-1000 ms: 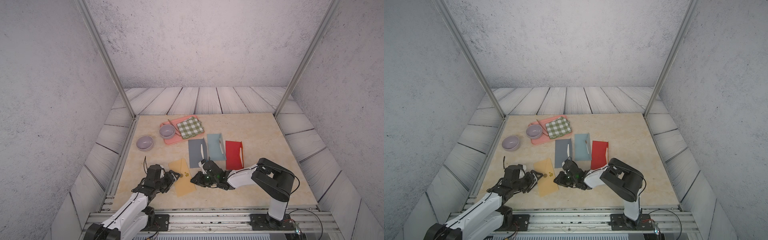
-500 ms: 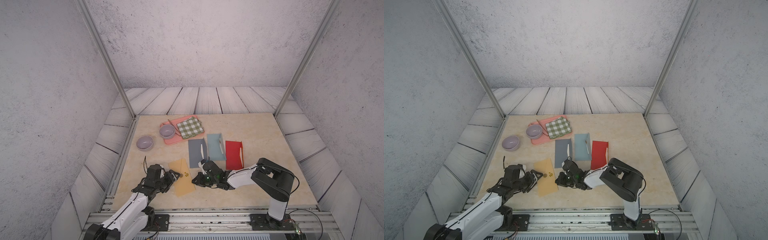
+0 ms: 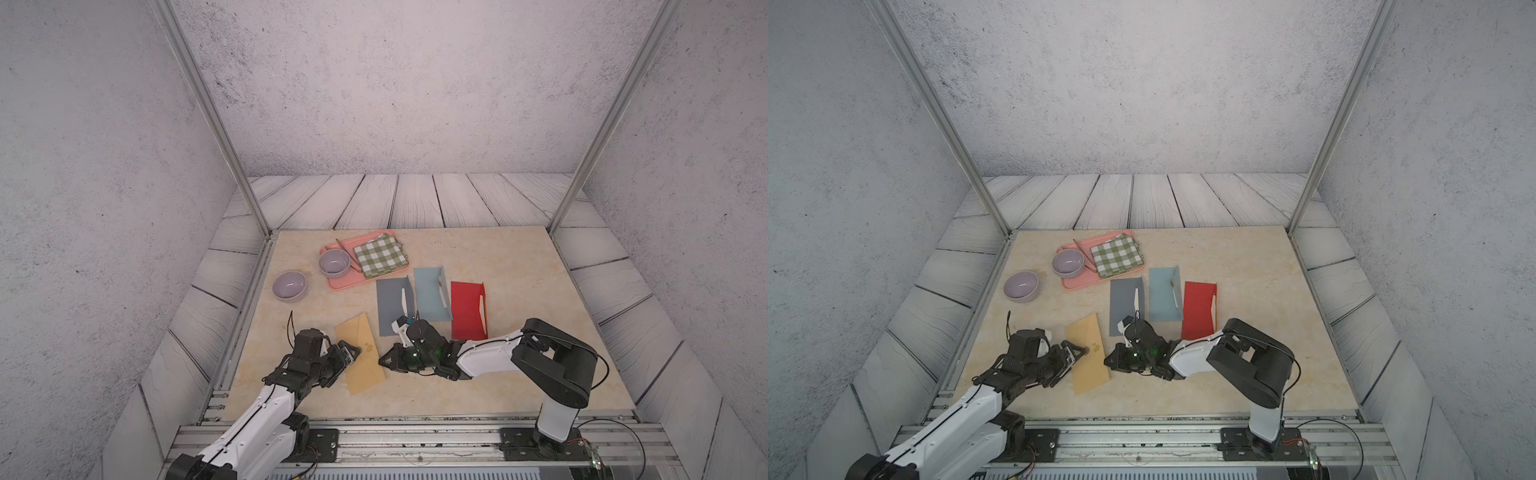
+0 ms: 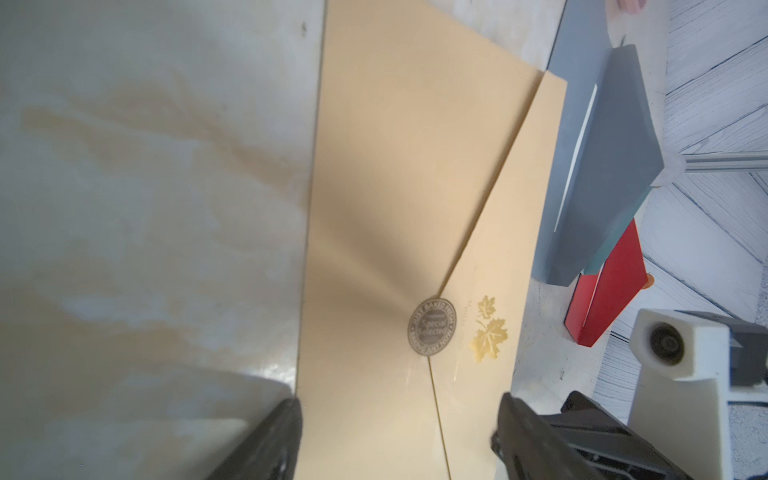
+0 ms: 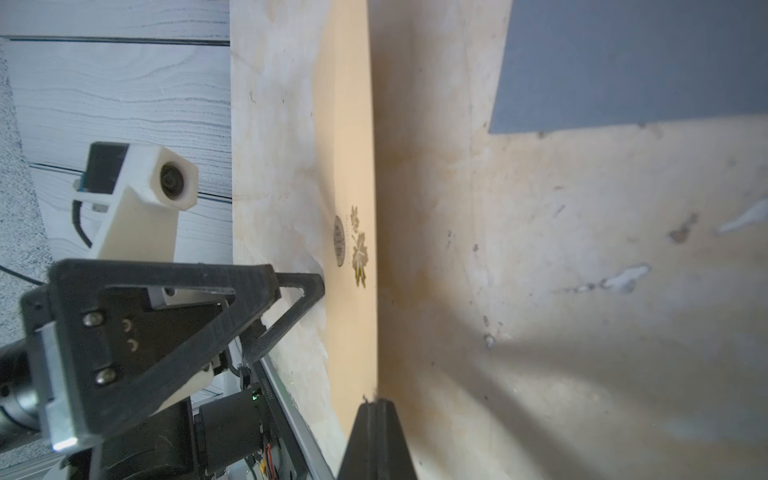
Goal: Open the envelope
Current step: Pick up the envelope from the center of the board.
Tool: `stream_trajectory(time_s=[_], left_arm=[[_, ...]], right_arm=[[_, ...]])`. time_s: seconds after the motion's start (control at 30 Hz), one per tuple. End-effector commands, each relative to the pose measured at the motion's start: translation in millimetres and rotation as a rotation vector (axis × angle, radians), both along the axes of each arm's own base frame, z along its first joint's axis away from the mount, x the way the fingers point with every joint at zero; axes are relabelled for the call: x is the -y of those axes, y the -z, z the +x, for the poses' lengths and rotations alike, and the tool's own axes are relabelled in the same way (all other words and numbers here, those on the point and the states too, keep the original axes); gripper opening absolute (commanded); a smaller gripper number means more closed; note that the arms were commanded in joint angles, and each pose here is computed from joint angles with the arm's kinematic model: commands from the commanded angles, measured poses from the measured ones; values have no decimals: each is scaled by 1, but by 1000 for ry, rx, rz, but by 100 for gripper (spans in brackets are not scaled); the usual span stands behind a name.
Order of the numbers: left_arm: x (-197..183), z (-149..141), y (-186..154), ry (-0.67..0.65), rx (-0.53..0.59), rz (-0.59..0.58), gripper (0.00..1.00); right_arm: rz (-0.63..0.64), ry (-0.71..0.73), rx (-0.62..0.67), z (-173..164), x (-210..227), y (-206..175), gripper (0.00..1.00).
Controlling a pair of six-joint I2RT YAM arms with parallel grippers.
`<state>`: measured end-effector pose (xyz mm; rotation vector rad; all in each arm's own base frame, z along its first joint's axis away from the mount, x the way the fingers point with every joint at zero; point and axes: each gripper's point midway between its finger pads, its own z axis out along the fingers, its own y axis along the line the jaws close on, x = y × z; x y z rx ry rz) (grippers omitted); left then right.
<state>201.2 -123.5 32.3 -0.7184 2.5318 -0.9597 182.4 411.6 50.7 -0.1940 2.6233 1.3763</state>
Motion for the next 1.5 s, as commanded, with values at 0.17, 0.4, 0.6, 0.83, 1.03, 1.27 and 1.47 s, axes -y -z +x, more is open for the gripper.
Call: stream_trajectory(time_s=[0.17,0.4,0.6,0.83,1.03,1.27,1.47], left_arm=[[-12,-54,53,-5,-231,39,76],[-14,-55,53,-9,-238,57,75],[-13,-45,39,3,-208,66,78],[1,-5,-36,9,18,-15,82],[18,43,-140,10,390,-154,86],[52,76,-240,189,666,-247,90],[78,100,-280,300,737,-333,86]], right_arm=[[60,-76,5,-3,-23,-8,20],[15,-62,14,0,-18,-3,8],[-83,-47,95,5,1,-10,0],[-105,-93,274,17,29,-63,0],[29,-121,386,29,54,-127,0],[140,-121,533,39,81,-186,0],[274,-173,584,38,84,-220,0]])
